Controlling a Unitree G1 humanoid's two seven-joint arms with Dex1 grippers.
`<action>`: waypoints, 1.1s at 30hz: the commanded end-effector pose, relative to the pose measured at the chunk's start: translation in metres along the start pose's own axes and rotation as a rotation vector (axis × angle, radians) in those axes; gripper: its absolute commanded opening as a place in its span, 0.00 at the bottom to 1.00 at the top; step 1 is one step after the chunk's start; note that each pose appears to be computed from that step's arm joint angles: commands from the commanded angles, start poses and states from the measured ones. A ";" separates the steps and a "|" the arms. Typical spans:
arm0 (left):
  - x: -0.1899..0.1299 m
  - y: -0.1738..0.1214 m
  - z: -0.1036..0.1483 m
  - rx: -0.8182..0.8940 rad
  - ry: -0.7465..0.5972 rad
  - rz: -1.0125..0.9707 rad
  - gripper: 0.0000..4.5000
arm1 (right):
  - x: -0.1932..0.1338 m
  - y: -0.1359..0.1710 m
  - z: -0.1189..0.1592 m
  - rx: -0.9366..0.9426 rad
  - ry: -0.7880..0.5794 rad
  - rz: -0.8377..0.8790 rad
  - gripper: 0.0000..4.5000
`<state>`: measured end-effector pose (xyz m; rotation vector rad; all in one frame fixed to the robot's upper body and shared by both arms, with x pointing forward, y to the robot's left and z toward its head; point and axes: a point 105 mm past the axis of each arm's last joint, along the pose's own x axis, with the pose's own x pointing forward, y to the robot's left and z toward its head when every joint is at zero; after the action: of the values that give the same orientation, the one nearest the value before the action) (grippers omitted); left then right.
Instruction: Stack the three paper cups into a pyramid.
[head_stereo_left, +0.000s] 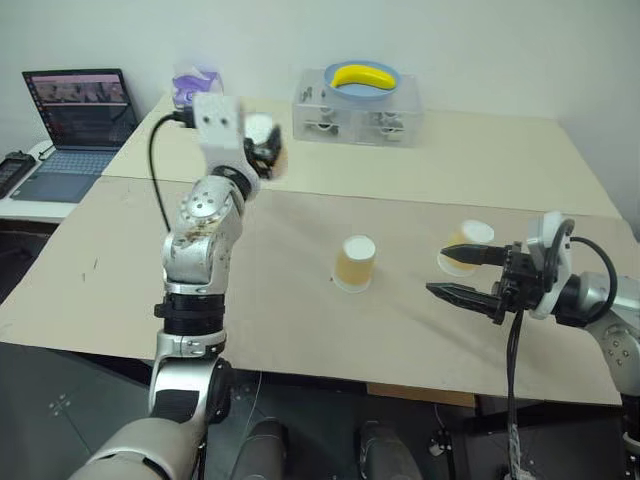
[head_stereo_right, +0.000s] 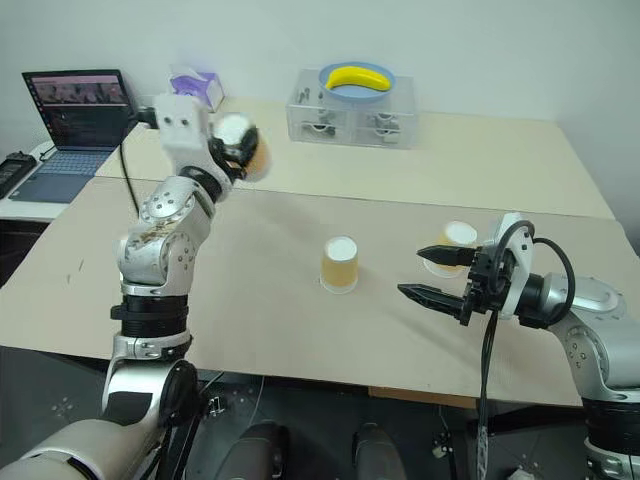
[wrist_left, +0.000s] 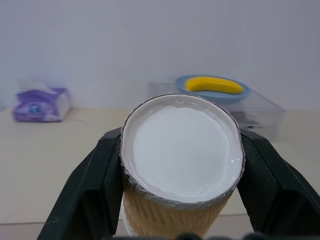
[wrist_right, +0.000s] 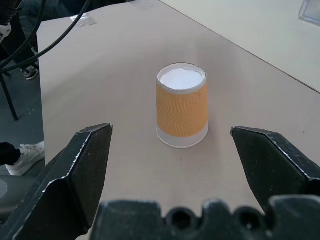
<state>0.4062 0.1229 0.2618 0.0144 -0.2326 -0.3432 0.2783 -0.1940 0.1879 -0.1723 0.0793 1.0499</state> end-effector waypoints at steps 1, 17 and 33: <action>-0.011 -0.014 0.016 0.073 -0.065 -0.230 0.67 | -0.007 -0.001 0.012 -0.057 -0.018 -0.013 1.00; -0.041 -0.041 -0.046 0.326 0.097 -0.753 0.67 | -0.012 0.003 0.009 -0.058 -0.013 -0.041 1.00; -0.047 -0.042 -0.059 0.151 0.209 -0.876 0.67 | -0.015 0.005 0.008 -0.051 -0.004 -0.054 1.00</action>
<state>0.3603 0.0956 0.1782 0.2644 0.0171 -1.1940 0.2705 -0.2010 0.1817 -0.1861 0.0990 1.0025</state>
